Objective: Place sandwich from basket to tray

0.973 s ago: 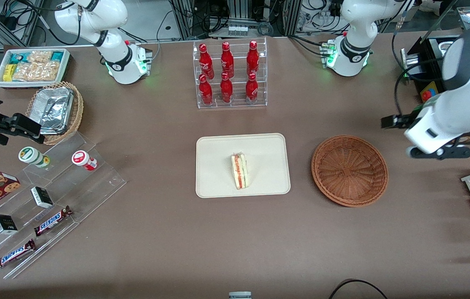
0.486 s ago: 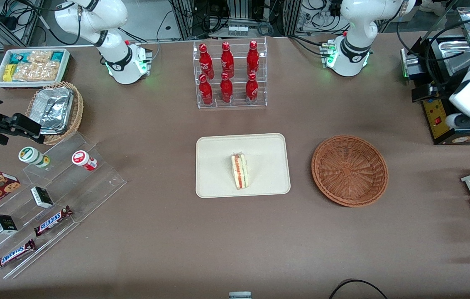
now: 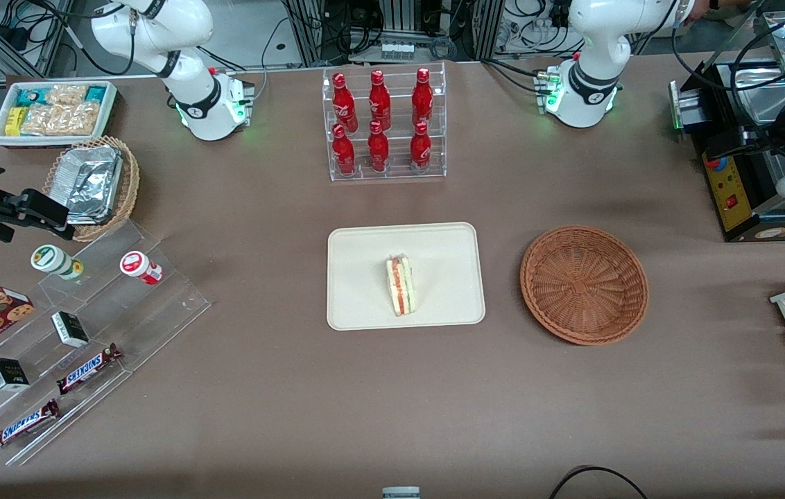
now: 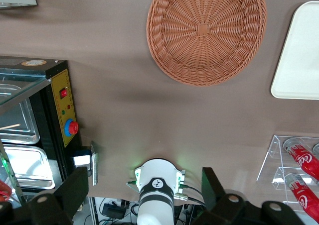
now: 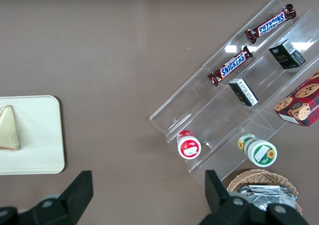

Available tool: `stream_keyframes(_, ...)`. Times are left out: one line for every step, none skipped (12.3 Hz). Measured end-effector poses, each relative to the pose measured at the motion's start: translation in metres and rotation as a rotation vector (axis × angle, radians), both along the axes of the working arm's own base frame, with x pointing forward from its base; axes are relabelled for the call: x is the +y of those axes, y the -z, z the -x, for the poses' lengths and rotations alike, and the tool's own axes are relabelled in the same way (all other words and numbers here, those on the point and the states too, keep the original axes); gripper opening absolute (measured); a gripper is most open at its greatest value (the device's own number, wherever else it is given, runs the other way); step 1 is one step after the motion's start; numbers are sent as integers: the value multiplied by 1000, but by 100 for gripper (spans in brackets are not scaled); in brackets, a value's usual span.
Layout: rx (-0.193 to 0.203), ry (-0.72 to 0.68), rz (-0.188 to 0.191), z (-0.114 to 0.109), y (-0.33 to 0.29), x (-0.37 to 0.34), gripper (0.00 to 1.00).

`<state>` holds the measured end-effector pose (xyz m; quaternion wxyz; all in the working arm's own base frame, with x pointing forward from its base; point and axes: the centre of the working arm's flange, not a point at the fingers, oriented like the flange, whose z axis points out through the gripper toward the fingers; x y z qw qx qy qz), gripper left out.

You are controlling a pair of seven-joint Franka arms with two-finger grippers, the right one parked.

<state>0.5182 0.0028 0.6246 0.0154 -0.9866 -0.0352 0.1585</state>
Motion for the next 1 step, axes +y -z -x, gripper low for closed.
stream_keyframes(-5, 0, 21, 0, -1, -2, 100)
